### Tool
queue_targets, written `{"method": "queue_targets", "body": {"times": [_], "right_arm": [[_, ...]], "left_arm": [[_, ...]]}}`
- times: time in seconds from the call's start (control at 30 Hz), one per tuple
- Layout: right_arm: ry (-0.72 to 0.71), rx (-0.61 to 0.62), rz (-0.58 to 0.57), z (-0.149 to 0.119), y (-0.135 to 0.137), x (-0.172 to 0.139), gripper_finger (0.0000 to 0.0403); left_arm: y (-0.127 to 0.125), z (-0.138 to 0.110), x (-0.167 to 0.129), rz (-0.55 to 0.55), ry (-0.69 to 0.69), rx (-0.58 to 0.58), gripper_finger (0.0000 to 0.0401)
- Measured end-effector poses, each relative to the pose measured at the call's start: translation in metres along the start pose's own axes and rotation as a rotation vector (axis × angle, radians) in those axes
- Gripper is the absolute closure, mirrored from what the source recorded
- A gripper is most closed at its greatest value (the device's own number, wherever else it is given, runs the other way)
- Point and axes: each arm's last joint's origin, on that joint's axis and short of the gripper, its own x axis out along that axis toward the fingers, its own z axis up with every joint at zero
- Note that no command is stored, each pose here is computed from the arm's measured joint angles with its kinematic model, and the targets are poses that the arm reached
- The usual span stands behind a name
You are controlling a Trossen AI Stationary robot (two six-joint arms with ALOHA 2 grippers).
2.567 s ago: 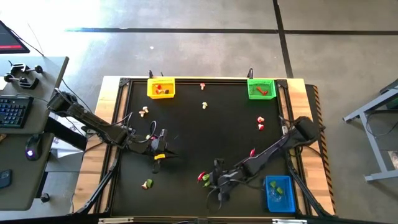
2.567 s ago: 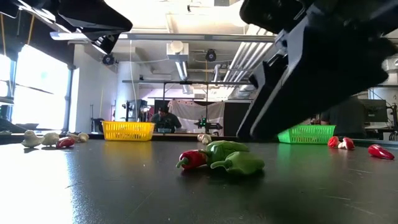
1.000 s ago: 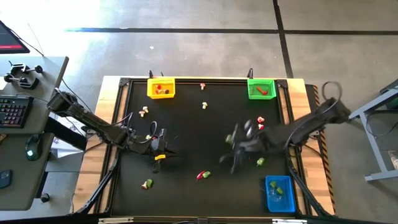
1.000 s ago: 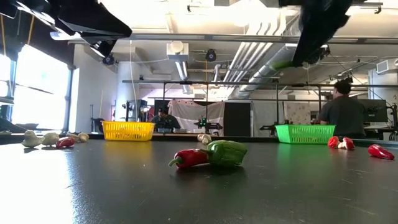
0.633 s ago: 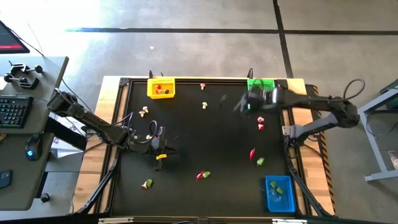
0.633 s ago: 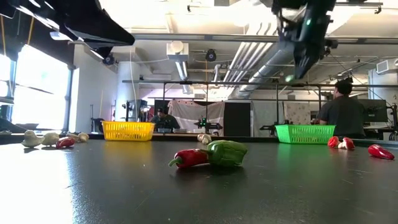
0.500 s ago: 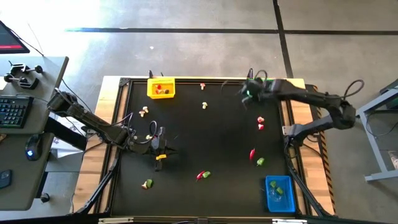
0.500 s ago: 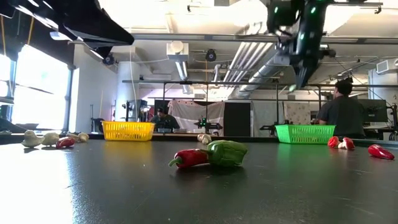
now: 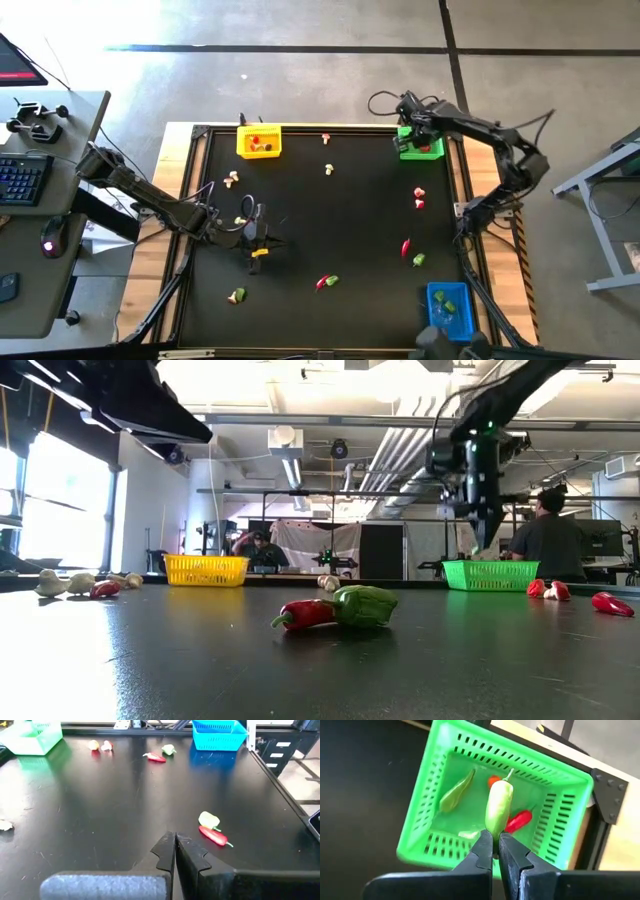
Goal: Sort produce into baskets
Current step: Put the green chili pepper into the green bin, then put the brown mushroom into the yellow bin
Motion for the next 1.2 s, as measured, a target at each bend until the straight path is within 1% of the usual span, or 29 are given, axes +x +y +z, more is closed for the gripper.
{"method": "queue_targets", "body": {"times": [0.2,0.3,0.43,0.53,0.6,0.67,0.73,0.8,0.9,0.97,1.03,1.1,1.2], "right_arm": [[0.045,0.035,0.029,0.01,-0.006,0.024,0.0402],[0.083,0.04,0.05,0.011,-0.007,0.032,0.0392],[0.12,0.049,0.067,0.01,-0.007,0.039,0.0358],[0.103,0.038,0.046,0.011,-0.008,0.038,0.0324],[0.072,0.008,0.03,0.012,-0.009,0.034,0.0306],[0.036,-0.017,0.007,0.012,-0.011,0.026,0.0299],[-0.002,-0.053,-0.008,0.011,-0.013,0.015,0.0305],[-0.053,-0.081,-0.014,0.008,-0.014,0.001,0.0326],[-0.148,-0.111,0.0,0.004,-0.015,-0.024,0.0381],[-0.215,-0.127,0.024,-0.001,-0.013,-0.041,0.0395],[-0.286,-0.147,0.056,-0.008,-0.007,-0.059,0.0388],[-0.353,-0.168,0.095,-0.015,0.001,-0.075,0.0388],[-0.455,-0.196,0.15,-0.025,0.016,-0.096,0.04]], "left_arm": [[0.002,-0.001,0.0,0.05,-0.001,-0.029,0.0401],[0.002,-0.003,0.0,0.056,0.023,-0.041,0.0401],[0.01,-0.01,-0.003,0.077,0.113,-0.112,0.04],[0.019,-0.018,-0.009,0.099,0.217,-0.149,0.04],[0.025,-0.022,-0.014,0.111,0.283,-0.179,0.04],[0.032,-0.027,-0.019,0.124,0.357,-0.215,0.04],[0.038,-0.032,-0.023,0.144,0.431,-0.263,0.04],[0.045,-0.037,-0.027,0.178,0.5,-0.311,0.04],[0.055,-0.043,-0.031,0.236,0.593,-0.35,0.0392],[0.061,-0.047,-0.033,0.275,0.637,-0.366,0.038],[0.067,-0.048,-0.034,0.313,0.654,-0.38,0.0364],[0.075,-0.048,-0.034,0.357,0.658,-0.373,0.0344],[0.093,-0.049,-0.033,0.428,0.675,-0.354,0.0317]]}}
